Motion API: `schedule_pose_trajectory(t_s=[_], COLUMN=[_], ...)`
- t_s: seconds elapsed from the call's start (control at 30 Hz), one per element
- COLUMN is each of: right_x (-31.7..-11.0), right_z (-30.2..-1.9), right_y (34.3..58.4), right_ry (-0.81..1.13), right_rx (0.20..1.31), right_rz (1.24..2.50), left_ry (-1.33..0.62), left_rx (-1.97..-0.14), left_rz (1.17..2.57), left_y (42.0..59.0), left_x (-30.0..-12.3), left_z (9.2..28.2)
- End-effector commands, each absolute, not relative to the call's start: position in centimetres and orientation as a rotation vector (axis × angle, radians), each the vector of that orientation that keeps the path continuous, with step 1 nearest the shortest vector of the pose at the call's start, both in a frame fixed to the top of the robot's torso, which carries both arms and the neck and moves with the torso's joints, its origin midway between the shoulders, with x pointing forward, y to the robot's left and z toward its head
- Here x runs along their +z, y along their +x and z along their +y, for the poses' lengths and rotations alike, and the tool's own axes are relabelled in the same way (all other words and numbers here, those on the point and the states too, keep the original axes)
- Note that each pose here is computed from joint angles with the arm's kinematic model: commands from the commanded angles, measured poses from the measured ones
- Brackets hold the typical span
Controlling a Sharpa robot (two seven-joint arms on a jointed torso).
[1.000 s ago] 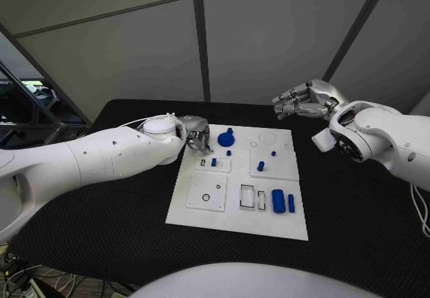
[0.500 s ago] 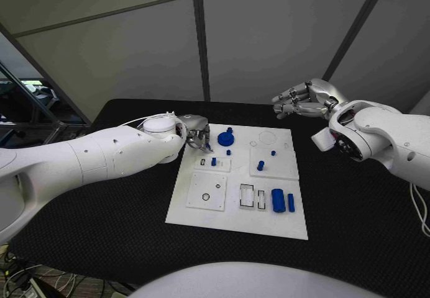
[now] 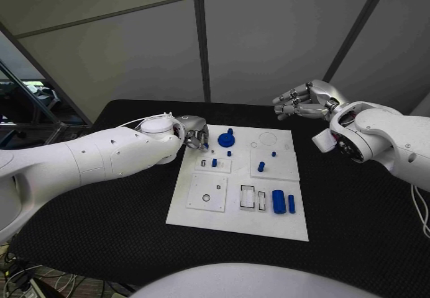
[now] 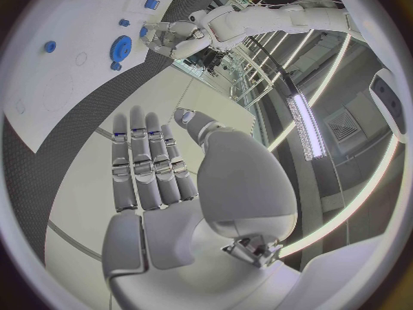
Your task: Assemble the parts on the task board
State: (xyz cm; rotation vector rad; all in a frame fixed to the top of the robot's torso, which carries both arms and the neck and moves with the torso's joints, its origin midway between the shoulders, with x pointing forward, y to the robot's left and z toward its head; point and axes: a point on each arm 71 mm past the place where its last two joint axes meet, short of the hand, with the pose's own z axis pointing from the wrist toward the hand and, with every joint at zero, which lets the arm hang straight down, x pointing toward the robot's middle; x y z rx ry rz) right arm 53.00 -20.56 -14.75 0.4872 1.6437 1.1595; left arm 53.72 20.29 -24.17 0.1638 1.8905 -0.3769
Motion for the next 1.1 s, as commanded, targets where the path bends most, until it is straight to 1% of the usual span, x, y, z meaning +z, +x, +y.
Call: schedule_pose_trajectory(t_s=[0.03, 0.4, 1.1], right_x=[-14.57, -14.58, -14.59], right_z=[-20.57, -20.60, -20.53], right_y=[53.01, 53.01, 53.02], right_ry=[0.480, 0.480, 0.479], right_rx=[1.168, 1.167, 1.169], right_rz=[1.637, 1.637, 1.639], left_ry=[0.164, 0.163, 0.168], left_rx=[-0.401, -0.426, -0.431], left_rz=[1.870, 1.860, 1.883], left_y=[53.64, 53.48, 53.51], left_x=[-24.03, -23.90, -24.06], left_z=[20.28, 20.42, 20.30])
